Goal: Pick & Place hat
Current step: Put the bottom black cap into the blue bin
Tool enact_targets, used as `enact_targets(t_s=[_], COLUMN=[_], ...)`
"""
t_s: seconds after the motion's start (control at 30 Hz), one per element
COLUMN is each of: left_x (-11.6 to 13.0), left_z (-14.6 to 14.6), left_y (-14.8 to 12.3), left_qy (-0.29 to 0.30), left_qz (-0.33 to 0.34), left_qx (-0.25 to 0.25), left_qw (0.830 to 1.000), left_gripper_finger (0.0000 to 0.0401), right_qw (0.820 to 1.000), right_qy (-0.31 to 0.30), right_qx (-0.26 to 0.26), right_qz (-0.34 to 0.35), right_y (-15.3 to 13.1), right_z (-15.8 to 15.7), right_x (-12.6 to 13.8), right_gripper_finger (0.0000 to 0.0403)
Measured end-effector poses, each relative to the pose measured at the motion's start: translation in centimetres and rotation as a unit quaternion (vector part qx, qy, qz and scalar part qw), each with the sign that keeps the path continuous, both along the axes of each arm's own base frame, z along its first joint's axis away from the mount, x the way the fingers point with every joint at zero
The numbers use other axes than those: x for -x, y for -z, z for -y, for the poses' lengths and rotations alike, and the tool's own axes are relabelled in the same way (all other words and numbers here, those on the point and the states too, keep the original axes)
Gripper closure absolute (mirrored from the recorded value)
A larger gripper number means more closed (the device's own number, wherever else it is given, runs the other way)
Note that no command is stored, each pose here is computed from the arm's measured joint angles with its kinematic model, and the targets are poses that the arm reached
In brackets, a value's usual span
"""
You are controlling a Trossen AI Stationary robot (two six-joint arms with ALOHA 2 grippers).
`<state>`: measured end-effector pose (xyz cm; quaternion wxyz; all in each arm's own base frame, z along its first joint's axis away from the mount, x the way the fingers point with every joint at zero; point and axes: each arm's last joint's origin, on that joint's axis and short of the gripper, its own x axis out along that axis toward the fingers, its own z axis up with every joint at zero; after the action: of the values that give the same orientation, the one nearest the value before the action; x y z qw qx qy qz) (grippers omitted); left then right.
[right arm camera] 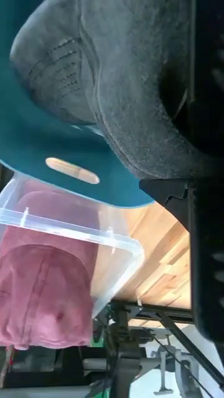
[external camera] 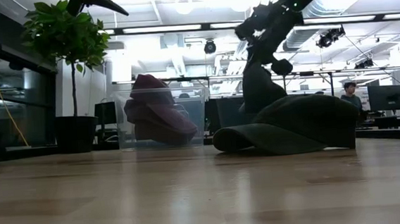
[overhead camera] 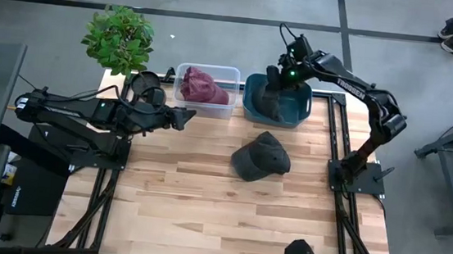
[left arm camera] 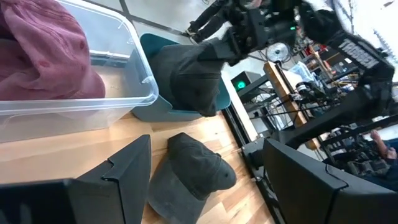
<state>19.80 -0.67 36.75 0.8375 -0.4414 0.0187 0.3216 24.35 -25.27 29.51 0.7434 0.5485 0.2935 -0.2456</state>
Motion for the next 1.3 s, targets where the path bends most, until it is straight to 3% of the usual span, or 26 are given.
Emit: enact_targets(t_s=[0.2,0.43,0.77,1.3], left_x=[0.0,0.0,0.0,-0.1], left_z=[0.0,0.0,0.1,0.1], left_y=[0.0,0.0,0.0,0.0], left_qy=[0.001,0.004,0.011,0.01], left_qz=[0.002,0.002,0.002,0.002], left_qx=[0.001,0.002,0.005,0.005], left_qw=[1.0,1.0,1.0,1.0], left_gripper_finger=[0.0135,0.0135,0.0135,0.0135], right_qw=[1.0,0.998,0.995,0.993], right_qy=[0.018,0.046,0.052,0.04], right_qx=[0.006,0.035,0.06,0.078], right_qz=[0.017,-0.04,-0.066,-0.077], right_y=[0.7,1.2,1.4,1.4], right_z=[1.1,1.3,1.9,2.7], right_x=[-0.7,-0.3,0.5,1.8], right_gripper_finger=[0.0403,0.0403,0.0384,0.0235])
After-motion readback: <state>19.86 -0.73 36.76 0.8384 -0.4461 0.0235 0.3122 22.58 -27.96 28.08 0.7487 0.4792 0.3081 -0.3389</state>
